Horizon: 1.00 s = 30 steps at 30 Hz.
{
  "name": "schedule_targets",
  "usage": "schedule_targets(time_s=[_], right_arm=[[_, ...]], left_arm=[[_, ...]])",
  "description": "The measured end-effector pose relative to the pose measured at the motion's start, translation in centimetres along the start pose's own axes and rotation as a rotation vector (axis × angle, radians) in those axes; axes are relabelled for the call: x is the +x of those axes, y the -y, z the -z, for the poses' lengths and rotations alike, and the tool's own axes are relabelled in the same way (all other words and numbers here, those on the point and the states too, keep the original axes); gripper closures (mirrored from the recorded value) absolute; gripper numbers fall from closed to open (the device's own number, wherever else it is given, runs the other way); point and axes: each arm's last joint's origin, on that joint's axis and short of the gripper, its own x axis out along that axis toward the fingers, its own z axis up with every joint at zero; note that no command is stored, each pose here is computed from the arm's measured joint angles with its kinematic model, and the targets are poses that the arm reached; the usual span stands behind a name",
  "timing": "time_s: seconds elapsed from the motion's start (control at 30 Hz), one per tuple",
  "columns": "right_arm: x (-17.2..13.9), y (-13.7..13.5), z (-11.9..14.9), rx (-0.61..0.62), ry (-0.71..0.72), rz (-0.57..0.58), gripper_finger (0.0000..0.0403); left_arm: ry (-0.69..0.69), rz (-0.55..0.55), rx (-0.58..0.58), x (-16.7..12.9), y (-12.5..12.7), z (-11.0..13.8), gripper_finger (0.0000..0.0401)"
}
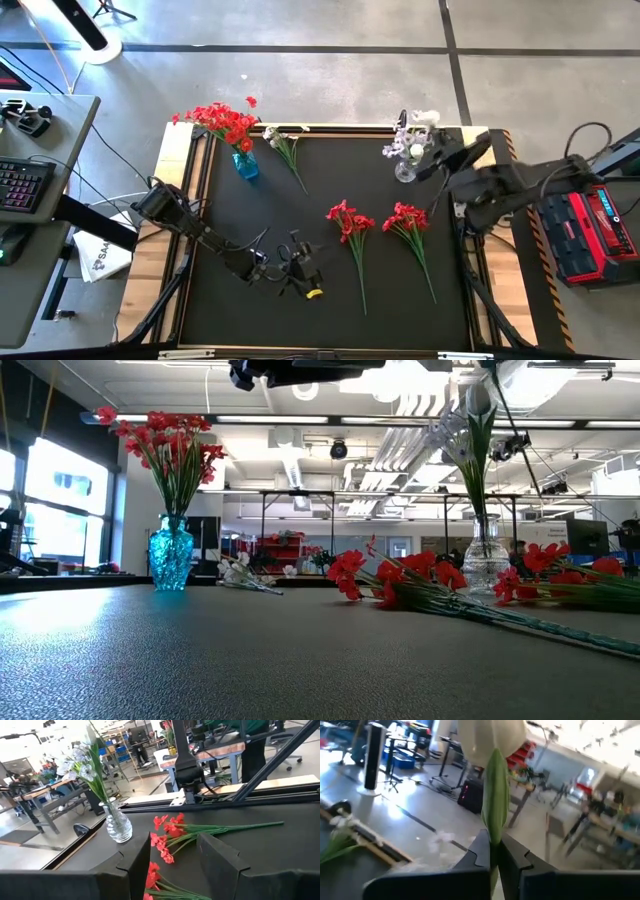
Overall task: Sort flowers into vase by color
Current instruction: Put the white flower into the transparent vase
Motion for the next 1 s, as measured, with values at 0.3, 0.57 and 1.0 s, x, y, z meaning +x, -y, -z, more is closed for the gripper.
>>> schedule_targets(time_s=[0.3,0.57,1.0], right_arm=[[1.3,1.9,0.2,0.224,0.179,-0.3,0.0403],[3.4,1.2,2.9,0.18,0.194,-0.03,0.0403],[3.7,1.1,5.8,0.239,0.126,-0.084,0.0403]], left_arm=[[0.001,0.012,0.0,0.2,-0.1,0.0,0.0252],[0.004,0.022,-0.008,-0.1,0.1,0.0,0.0252],[0.003,0.023,-0.034,-0.1,0.1,0.0,0.0252]])
